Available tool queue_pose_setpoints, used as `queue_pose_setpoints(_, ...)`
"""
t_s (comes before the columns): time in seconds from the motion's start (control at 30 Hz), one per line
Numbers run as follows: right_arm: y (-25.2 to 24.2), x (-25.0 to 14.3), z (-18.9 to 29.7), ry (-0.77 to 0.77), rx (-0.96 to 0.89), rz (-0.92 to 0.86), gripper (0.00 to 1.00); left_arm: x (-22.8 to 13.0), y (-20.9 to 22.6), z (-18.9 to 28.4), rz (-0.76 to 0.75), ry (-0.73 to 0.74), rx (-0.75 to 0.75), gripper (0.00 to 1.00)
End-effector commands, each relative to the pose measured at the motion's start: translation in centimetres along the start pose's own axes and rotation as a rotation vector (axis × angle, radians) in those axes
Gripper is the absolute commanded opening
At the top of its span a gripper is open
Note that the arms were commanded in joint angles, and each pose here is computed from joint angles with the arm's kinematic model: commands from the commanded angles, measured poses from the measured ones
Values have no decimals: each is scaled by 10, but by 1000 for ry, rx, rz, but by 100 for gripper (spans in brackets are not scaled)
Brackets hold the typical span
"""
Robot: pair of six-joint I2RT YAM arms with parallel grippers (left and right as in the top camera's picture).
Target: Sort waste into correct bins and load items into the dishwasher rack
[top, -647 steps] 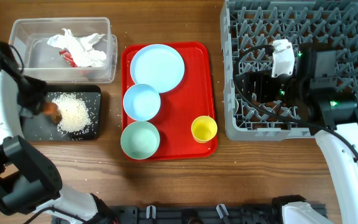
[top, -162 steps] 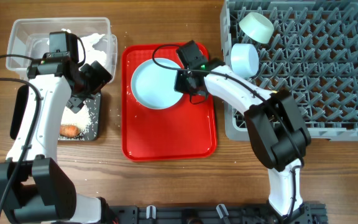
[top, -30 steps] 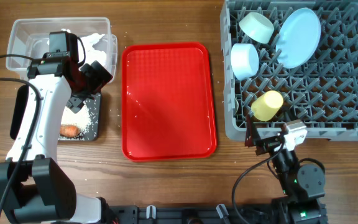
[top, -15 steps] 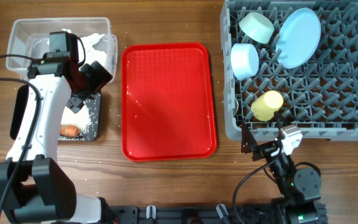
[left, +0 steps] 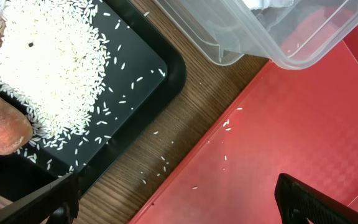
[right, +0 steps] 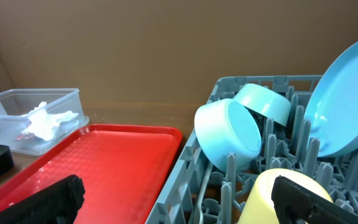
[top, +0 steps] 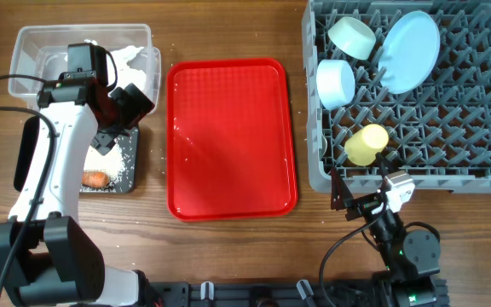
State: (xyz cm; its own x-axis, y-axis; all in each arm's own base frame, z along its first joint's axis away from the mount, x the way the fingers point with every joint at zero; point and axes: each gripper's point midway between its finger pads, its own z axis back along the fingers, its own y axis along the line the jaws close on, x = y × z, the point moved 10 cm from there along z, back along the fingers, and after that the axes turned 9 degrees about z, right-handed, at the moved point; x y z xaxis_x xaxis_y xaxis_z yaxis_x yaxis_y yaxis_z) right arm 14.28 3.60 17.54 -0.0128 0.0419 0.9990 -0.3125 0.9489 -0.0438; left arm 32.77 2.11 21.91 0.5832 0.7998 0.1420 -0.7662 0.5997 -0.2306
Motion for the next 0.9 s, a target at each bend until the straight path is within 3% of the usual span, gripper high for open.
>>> queue_pose_setpoints(0.0,1,1,1,-10,16,-19,100,2,-1,9,7,-30,-13,100)
queue_pose_setpoints(0.1,1,1,1,-10,16,-19,100,5,-1,18,6,-79,-28,100)
queue_pose_setpoints(0.2,1,1,1,-10,16,-19,100,9,-8,39,-3,-173,-134,100)
queue_pose_setpoints(0.3,1,1,1,-10,16,-20,100,11,-14,79,-85,-374,-350,100)
queue_pose_setpoints(0.5,1,1,1,-10,16,-19,100,-22,20,128,-238,-685,-582,100)
queue_pose_setpoints(0.7,1,1,1,-10,16,-19,99,-69,74,98,-252,-786,-699,100)
queue_pose_setpoints(0.87,1,1,1,-10,16,-20,100,-106,112,40,-295,-851,-852,100)
